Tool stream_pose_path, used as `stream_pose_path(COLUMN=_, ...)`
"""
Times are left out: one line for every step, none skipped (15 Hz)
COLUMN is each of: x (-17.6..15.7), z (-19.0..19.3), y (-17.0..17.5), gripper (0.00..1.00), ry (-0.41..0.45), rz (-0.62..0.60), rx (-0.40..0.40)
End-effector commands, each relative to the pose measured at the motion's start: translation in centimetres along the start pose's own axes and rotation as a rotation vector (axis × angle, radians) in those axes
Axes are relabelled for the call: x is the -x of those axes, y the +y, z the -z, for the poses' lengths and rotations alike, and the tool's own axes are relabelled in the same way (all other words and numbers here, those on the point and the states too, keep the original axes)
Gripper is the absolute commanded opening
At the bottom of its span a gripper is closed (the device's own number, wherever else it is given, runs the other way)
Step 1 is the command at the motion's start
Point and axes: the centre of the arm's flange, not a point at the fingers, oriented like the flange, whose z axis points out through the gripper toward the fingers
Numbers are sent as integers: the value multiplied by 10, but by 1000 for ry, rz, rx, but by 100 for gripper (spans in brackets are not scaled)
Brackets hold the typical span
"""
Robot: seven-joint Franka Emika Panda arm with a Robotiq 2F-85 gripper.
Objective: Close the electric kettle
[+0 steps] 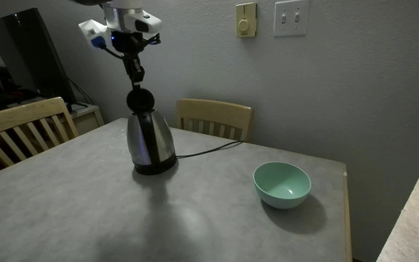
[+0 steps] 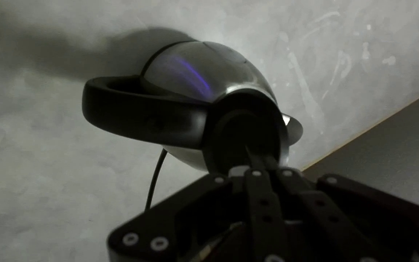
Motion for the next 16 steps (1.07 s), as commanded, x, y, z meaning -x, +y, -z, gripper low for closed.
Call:
stream_pose_path(x=-16, z=-6, y=-5, gripper=0, ry=18, rz=-56, rx=-29)
stream_pose_path(x=-22, z=-11, y=-4, gripper=0, ry=1, rz=-74, rx=-28)
stream_pose_path(x=-24, z=-18, y=-4, gripper=0, ry=-21, rz=-90, rx=-23)
stream_pose_path(x=-28, z=-26, y=-5, gripper=0, ry=-45, rz=-99, rx=-9)
stream_pose_path(x=-30, z=-33, y=-5, gripper=0, ry=-62, rz=-106, rx=1)
stream_pose_path(x=-32, z=-41, y=-7, gripper=0, ry=-80, rz=-110, rx=16)
stream_pose_path(x=-35, z=-49, y=-8, gripper=0, ry=-99, rz=-114, rx=28)
stream_pose_path(x=-37, z=-56, y=-11, gripper=0, ry=-125, rz=-117, rx=36)
stream_pose_path(x=-39, z=-64, y=-13, gripper=0, ry=-152, rz=-114, rx=41)
stream_pose_path(x=-40, z=-71, y=-17, gripper=0, ry=-185, rz=-107, rx=47)
stream_pose_path(x=-39, z=-78, y=-21, gripper=0, ry=-212, rz=-102, rx=56)
stream_pose_path(x=-39, z=-83, y=-27, gripper=0, ry=-240, rz=-88, rx=64)
stream_pose_path(x=-38, z=-89, y=-31, gripper=0, ry=-262, rz=-76, rx=85)
stream_pose_path(x=-38, z=-93, y=-33, gripper=0, ry=-281, rz=-62, rx=105)
stream_pose_path(x=-38, z=-97, y=-35, gripper=0, ry=-303, rz=-54, rx=124)
stream_pose_path(x=-39, z=-99, y=-35, gripper=0, ry=-315, rz=-54, rx=151)
